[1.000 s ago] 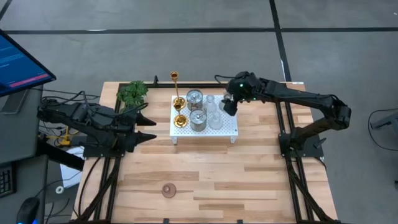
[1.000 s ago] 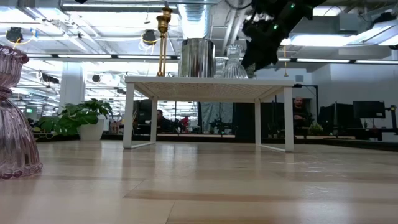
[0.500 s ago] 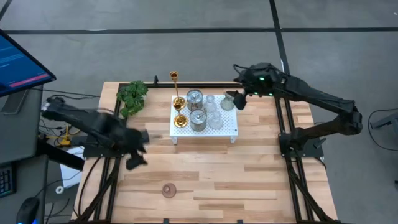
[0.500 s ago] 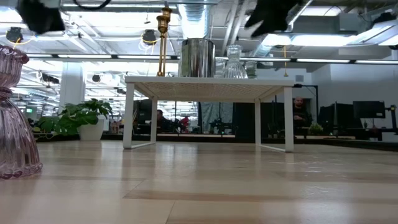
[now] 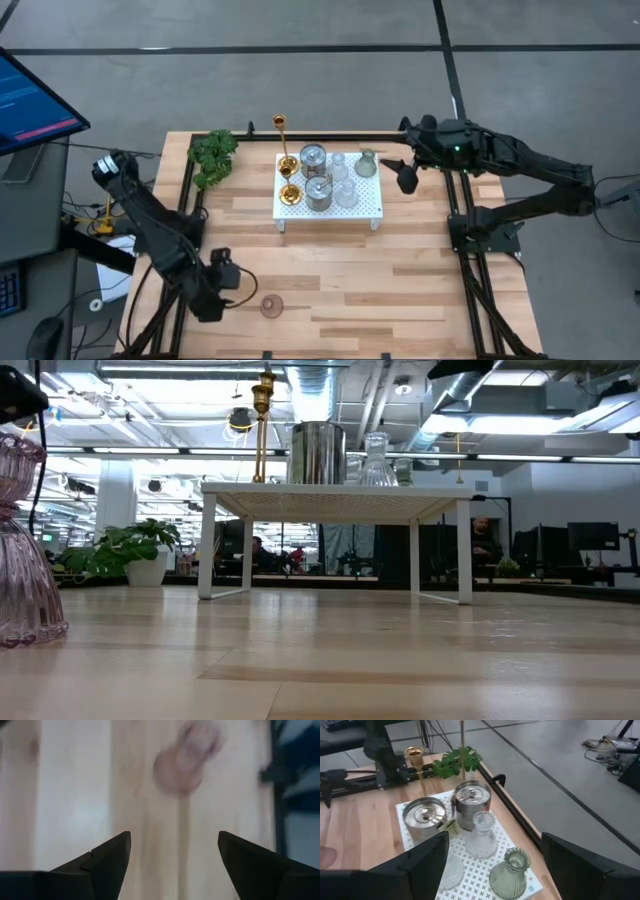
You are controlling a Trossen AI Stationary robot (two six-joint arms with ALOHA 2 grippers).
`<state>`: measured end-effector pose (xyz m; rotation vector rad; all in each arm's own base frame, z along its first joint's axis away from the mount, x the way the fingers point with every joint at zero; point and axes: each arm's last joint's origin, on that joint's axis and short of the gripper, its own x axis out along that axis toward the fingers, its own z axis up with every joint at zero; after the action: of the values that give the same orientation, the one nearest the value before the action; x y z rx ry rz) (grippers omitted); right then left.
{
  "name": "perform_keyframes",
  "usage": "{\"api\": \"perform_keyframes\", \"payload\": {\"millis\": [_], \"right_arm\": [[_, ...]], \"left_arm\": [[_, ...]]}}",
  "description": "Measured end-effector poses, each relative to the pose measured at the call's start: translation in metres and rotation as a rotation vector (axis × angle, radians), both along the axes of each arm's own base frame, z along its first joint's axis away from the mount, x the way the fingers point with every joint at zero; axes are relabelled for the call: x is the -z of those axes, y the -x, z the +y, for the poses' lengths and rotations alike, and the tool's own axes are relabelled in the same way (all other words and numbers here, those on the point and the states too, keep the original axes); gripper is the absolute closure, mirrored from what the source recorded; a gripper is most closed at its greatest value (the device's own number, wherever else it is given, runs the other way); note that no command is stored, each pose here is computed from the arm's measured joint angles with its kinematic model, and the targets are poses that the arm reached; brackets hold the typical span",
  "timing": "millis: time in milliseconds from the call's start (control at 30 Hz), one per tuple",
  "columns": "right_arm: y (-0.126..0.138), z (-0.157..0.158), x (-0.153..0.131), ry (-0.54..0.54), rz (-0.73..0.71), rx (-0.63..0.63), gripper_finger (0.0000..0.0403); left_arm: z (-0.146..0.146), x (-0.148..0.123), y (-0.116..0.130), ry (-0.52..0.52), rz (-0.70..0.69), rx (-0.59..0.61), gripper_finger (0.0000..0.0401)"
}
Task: Pick & Place candle stick holders
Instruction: Put the purple glass candle holder on the shelf
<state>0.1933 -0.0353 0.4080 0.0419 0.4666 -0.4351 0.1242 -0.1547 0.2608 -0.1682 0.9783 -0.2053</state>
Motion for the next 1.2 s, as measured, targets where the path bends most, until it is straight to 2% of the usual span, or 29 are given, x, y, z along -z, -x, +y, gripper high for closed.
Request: {"api": "perform_keyframes", "payload": {"millis": [167, 333, 633, 867, 1000, 1200], "right_arm": [[-0.004, 0.007, 0.001, 0.013, 0.009, -0.016, 0.0098], [-0.006, 0.01, 0.002, 0.008, 0.007, -0.028, 0.0098], [-0.006, 0.017, 0.001, -0.002, -0.002, -0.06, 0.0098], [-0.007, 0.024, 0.002, -0.041, -0.015, -0.071, 0.0098], [-0.005, 0.032, 0.005, -0.079, 0.008, -0.09, 0.01], [0.0, 0.048, 0.011, -0.12, 0.058, -0.091, 0.0111]], "left_arm": [[-0.013, 0.017, -0.013, 0.046, -0.157, 0.016, 0.0101], [-0.013, 0.04, -0.024, -0.004, -0.166, 0.011, 0.0101], [-0.028, 0.06, -0.044, 0.045, -0.315, 0.071, 0.0101], [-0.025, 0.075, -0.067, 0.033, -0.325, -0.002, 0.0104], [-0.02, 0.071, -0.077, 0.033, -0.378, -0.018, 0.0138], [-0.009, 0.065, -0.084, 0.027, -0.413, -0.053, 0.0242]]}}
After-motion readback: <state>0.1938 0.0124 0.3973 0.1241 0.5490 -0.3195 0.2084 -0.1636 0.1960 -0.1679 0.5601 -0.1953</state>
